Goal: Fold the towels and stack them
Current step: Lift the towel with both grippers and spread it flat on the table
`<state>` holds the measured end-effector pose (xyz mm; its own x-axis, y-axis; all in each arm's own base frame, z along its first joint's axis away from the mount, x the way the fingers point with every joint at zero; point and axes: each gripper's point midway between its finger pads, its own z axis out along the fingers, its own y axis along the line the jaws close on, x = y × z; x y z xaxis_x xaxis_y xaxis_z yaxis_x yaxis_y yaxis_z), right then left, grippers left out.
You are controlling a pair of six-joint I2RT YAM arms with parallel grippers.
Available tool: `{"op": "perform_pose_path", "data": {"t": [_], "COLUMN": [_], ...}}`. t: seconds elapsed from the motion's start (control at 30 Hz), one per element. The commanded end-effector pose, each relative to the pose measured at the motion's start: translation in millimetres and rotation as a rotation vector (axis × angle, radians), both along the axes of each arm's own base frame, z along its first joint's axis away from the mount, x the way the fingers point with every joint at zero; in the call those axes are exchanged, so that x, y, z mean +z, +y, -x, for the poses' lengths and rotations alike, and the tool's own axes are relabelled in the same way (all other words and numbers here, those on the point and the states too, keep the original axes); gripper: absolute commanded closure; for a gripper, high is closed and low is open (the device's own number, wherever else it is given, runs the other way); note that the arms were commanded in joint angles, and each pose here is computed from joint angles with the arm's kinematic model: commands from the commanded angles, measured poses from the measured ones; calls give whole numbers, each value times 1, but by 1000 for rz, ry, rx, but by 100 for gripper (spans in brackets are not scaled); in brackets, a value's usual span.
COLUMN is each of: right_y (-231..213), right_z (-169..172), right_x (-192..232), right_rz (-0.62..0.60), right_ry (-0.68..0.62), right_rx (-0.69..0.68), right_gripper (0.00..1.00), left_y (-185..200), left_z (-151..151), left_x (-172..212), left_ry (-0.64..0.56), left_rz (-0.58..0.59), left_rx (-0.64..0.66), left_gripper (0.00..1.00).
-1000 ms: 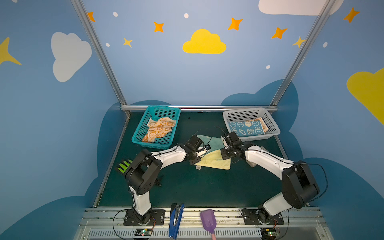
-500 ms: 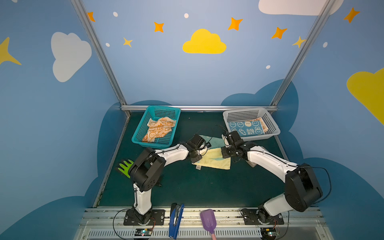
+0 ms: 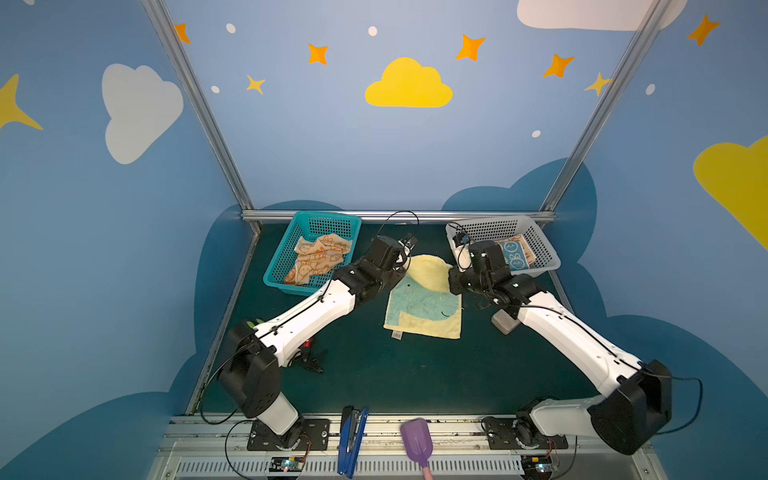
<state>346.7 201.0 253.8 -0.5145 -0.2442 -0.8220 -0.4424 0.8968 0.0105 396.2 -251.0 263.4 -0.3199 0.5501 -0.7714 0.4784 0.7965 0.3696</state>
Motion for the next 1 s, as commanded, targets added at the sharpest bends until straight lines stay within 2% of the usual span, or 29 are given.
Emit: {"op": "perform_pose_path", "data": {"t": [0.0, 0.07, 0.23, 0.37, 0.63, 0.83, 0.97], "right_y": [6, 2, 1, 2, 13, 15, 14], "right_z": [7, 17, 48, 71, 120, 148, 159], "right_x": [60, 88, 133, 155, 193, 208, 213], "right_rz": [-77, -116, -147, -162, -196, -247, -279], "right_ry": [-227, -298, -369, -409, -460, -494, -498], "right_rx": [77, 91, 168, 230, 374, 442, 467], "right_gripper": [100, 100, 100, 100, 100, 100, 100], "left_y": [20, 24, 26, 22, 34, 32, 35], "left_z": [7, 16, 53, 87, 143, 182, 195], "left_x": [40, 63, 107, 132, 180, 198, 198], "left_ry": [-67, -107, -156, -179, -206, -199, -173], "left_rz": [49, 81, 162, 187, 247, 317, 343], "left_rx": [83, 74, 0, -79, -137, -244, -266], "left_gripper": [96, 96, 96, 96, 96, 96, 96]}}
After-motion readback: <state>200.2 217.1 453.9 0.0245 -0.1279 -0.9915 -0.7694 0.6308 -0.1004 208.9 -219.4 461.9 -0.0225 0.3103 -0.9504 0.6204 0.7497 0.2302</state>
